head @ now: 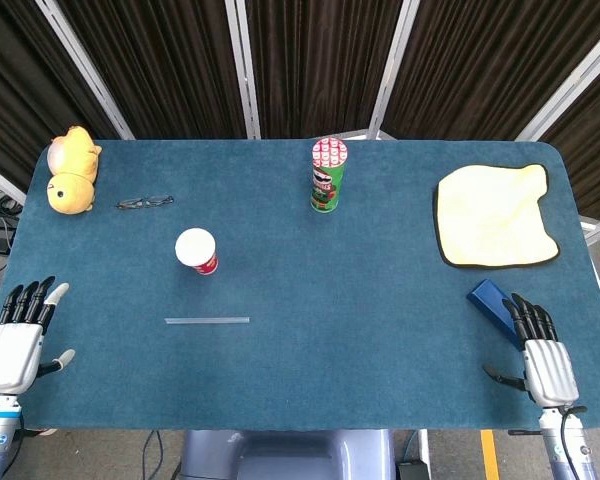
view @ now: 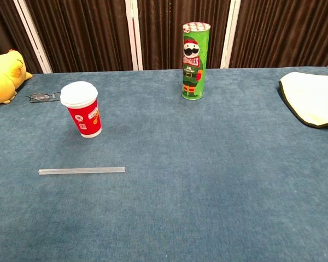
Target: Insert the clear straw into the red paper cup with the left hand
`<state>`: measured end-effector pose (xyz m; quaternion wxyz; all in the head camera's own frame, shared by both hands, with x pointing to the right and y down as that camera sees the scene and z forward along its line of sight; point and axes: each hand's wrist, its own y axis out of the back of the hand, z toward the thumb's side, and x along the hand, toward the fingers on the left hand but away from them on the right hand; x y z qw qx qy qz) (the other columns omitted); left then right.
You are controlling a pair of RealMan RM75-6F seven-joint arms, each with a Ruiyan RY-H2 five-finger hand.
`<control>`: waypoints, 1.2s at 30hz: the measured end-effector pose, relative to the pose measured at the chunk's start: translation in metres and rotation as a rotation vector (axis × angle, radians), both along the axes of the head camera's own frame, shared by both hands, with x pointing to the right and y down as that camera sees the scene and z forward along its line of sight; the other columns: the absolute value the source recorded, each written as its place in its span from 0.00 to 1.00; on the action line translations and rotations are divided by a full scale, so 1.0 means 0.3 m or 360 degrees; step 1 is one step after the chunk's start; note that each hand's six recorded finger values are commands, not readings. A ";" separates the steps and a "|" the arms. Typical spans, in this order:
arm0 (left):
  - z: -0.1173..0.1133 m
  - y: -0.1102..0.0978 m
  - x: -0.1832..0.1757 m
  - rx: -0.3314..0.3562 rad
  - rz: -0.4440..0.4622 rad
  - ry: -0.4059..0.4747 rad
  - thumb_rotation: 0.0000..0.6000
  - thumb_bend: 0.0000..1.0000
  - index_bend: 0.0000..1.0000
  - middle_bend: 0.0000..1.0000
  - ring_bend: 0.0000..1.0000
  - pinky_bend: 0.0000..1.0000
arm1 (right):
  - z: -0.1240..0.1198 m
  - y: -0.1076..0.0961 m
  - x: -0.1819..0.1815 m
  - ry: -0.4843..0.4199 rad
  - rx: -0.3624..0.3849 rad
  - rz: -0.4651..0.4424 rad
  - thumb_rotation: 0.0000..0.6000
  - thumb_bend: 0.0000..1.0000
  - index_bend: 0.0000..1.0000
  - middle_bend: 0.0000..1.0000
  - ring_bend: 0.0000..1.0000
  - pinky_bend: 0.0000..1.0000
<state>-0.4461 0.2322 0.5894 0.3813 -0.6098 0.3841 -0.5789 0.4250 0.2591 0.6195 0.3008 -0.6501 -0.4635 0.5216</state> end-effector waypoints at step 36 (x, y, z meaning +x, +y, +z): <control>0.011 -0.018 0.058 -0.0027 0.0044 0.0053 1.00 0.00 0.10 0.00 0.00 0.00 | -0.004 0.004 0.007 0.0004 -0.0001 0.0022 1.00 0.07 0.00 0.00 0.00 0.00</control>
